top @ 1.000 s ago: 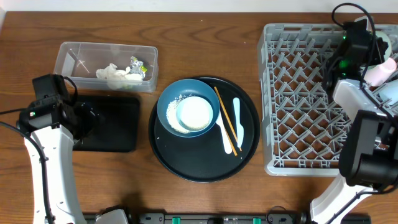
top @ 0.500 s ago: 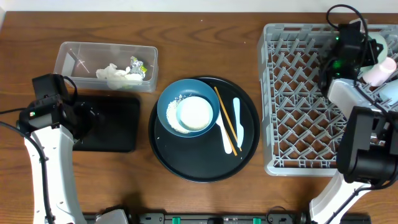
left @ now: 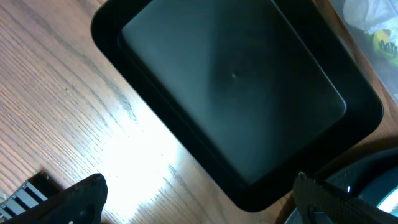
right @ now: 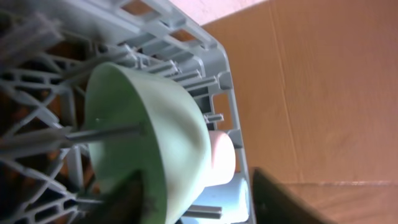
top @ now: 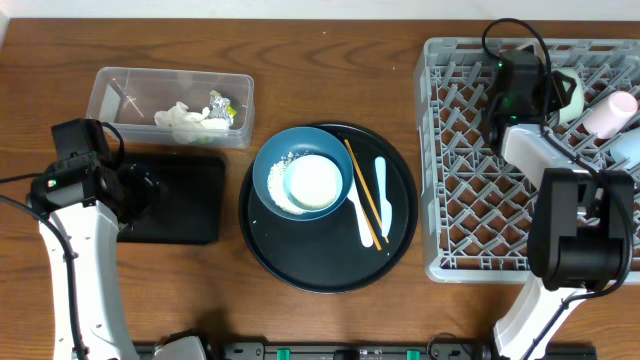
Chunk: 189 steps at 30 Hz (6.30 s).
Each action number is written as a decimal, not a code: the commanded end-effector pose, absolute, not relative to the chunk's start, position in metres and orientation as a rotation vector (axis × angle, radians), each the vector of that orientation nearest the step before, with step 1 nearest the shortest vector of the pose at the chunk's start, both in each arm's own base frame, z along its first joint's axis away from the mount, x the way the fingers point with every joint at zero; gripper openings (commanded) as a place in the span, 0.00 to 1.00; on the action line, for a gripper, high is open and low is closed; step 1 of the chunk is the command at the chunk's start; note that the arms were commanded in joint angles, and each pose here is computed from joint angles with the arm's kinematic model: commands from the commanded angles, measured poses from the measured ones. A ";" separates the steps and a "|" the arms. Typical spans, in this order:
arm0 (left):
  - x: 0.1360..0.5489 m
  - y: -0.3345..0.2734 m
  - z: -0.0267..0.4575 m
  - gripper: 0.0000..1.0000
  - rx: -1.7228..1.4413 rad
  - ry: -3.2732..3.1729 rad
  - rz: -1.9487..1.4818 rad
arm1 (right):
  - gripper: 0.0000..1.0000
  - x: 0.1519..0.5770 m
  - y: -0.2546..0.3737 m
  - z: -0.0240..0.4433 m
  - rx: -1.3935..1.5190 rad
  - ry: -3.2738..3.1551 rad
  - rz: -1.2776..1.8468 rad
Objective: Sort waste into correct bins and load items into the dishwasher rack
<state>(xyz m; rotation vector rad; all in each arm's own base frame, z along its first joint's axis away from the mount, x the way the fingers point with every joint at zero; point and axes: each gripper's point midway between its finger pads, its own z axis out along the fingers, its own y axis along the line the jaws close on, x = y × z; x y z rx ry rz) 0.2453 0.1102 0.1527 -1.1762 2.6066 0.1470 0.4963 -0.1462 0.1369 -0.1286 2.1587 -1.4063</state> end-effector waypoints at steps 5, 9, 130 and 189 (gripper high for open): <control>0.243 0.113 0.151 0.96 -1.197 2.606 0.165 | 0.85 0.492 -0.134 0.157 -0.001 2.083 -1.457; 0.243 0.113 0.151 0.96 -1.197 2.606 0.165 | 0.84 0.488 -0.127 0.174 0.030 2.063 -1.419; 0.321 -0.213 0.047 0.06 0.315 2.807 -0.172 | 0.73 0.291 0.012 0.185 0.244 2.737 0.068; 0.334 0.025 0.170 0.06 -0.433 1.905 -1.706 | 0.73 0.287 0.008 0.184 0.248 2.749 0.034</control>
